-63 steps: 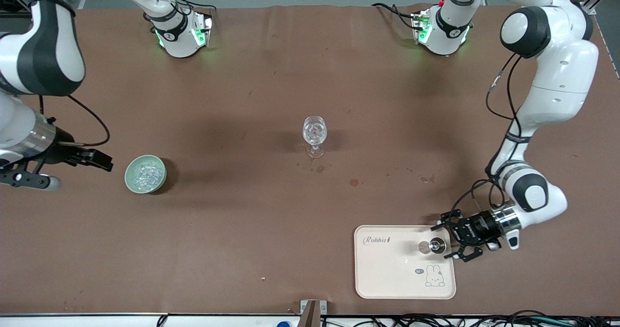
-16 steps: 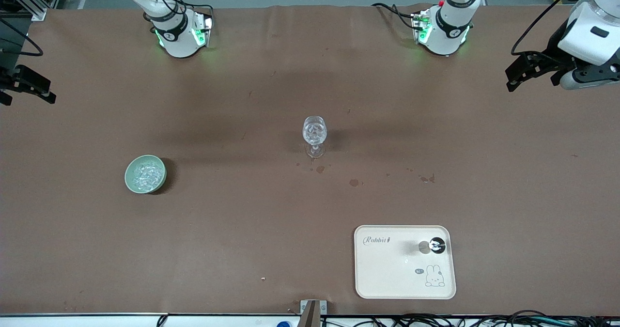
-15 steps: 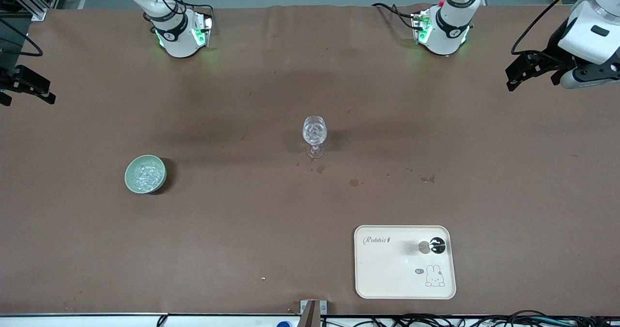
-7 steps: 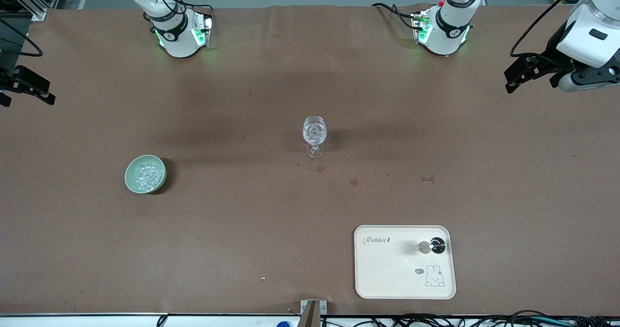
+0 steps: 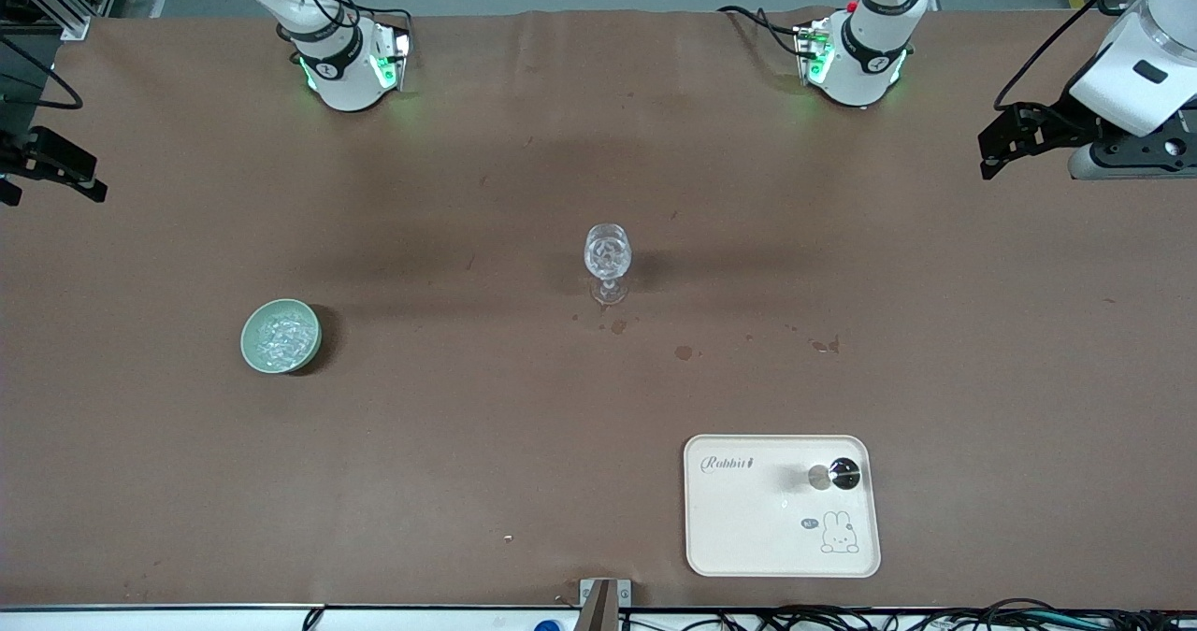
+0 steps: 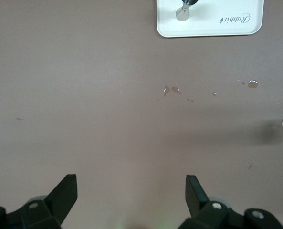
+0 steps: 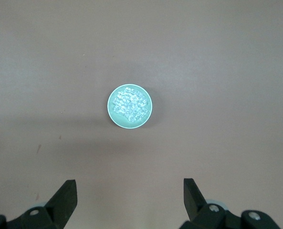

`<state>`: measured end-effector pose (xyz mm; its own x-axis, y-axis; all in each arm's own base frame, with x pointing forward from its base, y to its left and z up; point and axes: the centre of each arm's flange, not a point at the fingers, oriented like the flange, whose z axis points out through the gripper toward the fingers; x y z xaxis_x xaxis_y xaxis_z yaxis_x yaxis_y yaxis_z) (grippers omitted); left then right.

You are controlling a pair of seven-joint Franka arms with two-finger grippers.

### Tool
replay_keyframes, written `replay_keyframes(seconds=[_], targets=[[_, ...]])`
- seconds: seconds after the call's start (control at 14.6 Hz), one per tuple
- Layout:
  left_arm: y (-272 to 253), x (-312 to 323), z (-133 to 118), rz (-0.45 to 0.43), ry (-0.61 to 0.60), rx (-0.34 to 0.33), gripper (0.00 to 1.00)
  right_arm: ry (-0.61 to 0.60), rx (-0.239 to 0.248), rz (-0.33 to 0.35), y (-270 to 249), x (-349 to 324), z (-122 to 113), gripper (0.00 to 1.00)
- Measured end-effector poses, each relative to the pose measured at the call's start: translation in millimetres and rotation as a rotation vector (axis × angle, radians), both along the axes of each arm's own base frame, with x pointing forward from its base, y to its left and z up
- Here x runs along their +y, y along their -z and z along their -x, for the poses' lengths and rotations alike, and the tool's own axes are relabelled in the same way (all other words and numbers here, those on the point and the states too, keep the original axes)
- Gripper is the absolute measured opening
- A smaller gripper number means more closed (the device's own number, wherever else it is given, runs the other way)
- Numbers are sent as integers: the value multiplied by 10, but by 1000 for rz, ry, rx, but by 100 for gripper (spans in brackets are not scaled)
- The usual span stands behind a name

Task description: Pour wine and add ice with both arms

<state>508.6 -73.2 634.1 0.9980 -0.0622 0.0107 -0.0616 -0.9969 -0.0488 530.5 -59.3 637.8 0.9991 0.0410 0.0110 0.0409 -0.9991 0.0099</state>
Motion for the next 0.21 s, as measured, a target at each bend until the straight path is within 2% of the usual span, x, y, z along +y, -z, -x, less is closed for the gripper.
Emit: replay_keyframes(seconds=[0.21], targets=[[10,0,-5,0,9,3,100,0,0,0,0,0,0,99]])
